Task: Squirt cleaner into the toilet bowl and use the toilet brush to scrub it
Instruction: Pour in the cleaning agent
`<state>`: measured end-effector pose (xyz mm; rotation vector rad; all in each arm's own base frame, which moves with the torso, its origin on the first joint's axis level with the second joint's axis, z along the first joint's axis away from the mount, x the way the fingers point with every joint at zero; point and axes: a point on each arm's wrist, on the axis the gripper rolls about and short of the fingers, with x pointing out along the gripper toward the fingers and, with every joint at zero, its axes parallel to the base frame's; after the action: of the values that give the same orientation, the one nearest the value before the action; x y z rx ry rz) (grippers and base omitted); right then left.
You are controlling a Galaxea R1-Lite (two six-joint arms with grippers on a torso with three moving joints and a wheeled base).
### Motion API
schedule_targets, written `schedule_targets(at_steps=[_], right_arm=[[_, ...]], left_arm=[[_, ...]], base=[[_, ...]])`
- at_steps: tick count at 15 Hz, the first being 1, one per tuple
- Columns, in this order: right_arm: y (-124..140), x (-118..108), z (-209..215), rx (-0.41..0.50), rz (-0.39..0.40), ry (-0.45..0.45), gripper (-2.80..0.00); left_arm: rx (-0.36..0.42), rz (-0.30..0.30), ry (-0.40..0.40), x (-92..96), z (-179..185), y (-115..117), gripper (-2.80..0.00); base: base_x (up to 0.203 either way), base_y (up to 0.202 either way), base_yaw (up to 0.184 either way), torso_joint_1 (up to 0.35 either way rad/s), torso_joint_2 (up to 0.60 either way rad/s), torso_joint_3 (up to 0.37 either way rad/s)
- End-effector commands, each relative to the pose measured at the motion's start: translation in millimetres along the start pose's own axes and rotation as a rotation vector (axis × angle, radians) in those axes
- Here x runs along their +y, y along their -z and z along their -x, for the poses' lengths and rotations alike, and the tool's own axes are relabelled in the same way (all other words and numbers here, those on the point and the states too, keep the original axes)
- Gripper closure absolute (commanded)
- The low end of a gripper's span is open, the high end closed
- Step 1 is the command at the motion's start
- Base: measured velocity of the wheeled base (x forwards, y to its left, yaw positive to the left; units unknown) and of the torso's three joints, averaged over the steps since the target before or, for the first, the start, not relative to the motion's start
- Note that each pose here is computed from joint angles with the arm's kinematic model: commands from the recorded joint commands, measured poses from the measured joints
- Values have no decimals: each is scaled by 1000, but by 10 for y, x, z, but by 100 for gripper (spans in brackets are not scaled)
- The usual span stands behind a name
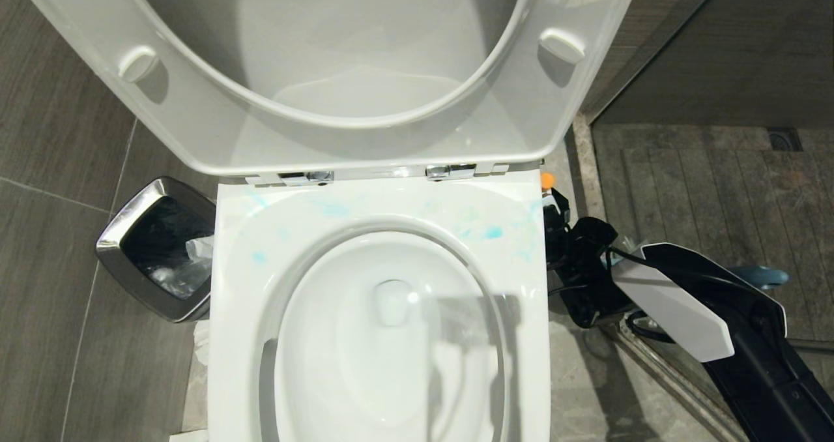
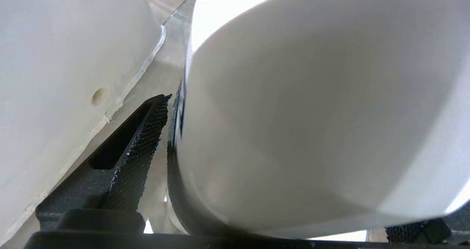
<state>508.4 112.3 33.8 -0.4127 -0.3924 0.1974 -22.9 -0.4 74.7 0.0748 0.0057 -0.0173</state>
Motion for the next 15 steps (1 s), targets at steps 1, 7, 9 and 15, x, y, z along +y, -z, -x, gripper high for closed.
schedule_targets(at_steps=[1, 7, 9, 15], right_arm=[[-7, -2, -3, -9, 3, 2, -280], [6, 5, -7, -14, 4, 4, 0], [-20, -9, -26, -25, 5, 9, 0], [-27, -31, -26, -23, 4, 15, 0]], left_arm=[[3, 0, 0, 0, -2, 4, 0], [2, 0, 0, 0, -2, 2, 0], [3, 0, 0, 0, -2, 4, 0], [3, 0, 0, 0, -2, 4, 0]], base=[[0, 0, 0, 0, 0, 0], [0, 0, 0, 0, 0, 0], [0, 0, 0, 0, 0, 0], [0, 0, 0, 0, 0, 0]])
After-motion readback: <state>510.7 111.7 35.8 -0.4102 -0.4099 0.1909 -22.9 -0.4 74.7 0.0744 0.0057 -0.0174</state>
